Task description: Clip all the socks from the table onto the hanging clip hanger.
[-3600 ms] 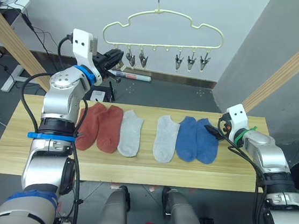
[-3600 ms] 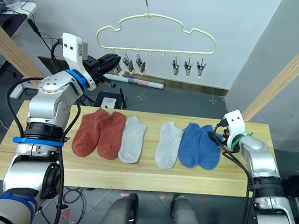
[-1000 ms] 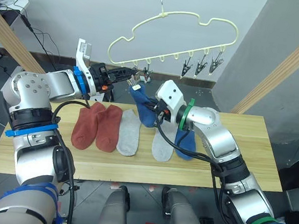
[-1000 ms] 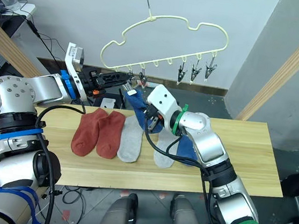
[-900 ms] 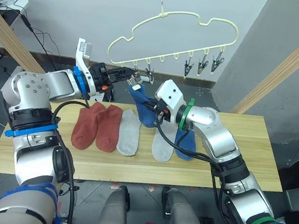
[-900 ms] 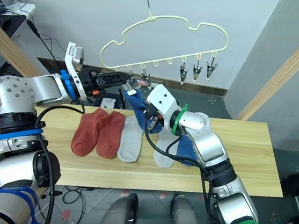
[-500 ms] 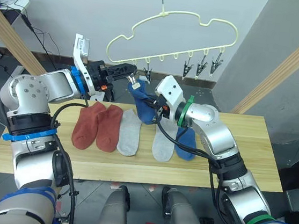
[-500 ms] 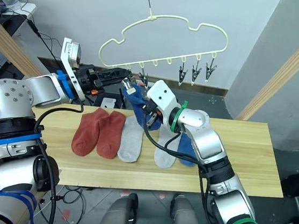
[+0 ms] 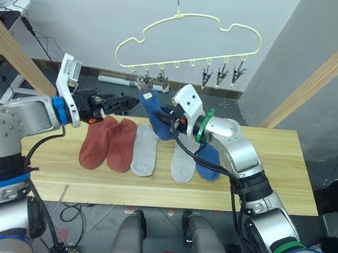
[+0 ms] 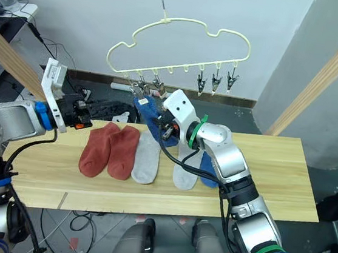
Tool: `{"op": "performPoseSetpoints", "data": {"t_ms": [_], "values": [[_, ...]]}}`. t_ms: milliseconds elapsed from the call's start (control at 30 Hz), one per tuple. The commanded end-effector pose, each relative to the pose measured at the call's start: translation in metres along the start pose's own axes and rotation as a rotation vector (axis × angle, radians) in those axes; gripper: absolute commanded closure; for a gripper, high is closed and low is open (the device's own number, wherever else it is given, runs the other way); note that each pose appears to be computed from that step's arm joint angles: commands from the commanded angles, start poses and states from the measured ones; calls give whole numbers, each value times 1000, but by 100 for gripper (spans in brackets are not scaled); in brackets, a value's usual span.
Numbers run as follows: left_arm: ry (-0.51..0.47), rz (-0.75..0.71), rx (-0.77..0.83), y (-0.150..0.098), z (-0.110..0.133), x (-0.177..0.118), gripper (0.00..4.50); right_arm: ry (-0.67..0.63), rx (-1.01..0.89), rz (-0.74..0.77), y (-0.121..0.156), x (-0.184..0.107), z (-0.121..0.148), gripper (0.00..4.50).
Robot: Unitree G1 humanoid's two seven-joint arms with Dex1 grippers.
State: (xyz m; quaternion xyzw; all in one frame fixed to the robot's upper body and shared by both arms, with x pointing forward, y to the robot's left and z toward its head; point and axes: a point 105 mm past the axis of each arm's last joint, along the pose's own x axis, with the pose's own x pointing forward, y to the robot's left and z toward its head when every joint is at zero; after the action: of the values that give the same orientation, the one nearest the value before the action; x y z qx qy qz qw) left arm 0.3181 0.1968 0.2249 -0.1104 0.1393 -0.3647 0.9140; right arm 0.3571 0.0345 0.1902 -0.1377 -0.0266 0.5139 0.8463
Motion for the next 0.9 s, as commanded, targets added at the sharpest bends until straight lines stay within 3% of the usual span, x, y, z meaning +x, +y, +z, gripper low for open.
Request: {"op": "performPoseSetpoints", "data": {"t_ms": [33,200,367,567,633,833,900], "values": [[-29,-23,92,-13,5,2,0,-48,-28,13,1,-3,17,173],[-179,93,232,-10,9,20,0,0,-57,-4,-2,-38,3,6],[-230,116,327,-13,6,24,0,-48,-4,-29,-4,-62,12,6],[-334,196,408,-3,1,33,0,-191,26,-40,3,-100,43,6],[-385,199,387,-3,3,35,37,-209,21,-52,4,-102,48,0],[-375,185,475,-10,-1,52,210,-217,23,-89,3,-102,50,0],[-384,181,475,-12,-1,58,210,-220,17,-103,1,-101,51,0]]}}
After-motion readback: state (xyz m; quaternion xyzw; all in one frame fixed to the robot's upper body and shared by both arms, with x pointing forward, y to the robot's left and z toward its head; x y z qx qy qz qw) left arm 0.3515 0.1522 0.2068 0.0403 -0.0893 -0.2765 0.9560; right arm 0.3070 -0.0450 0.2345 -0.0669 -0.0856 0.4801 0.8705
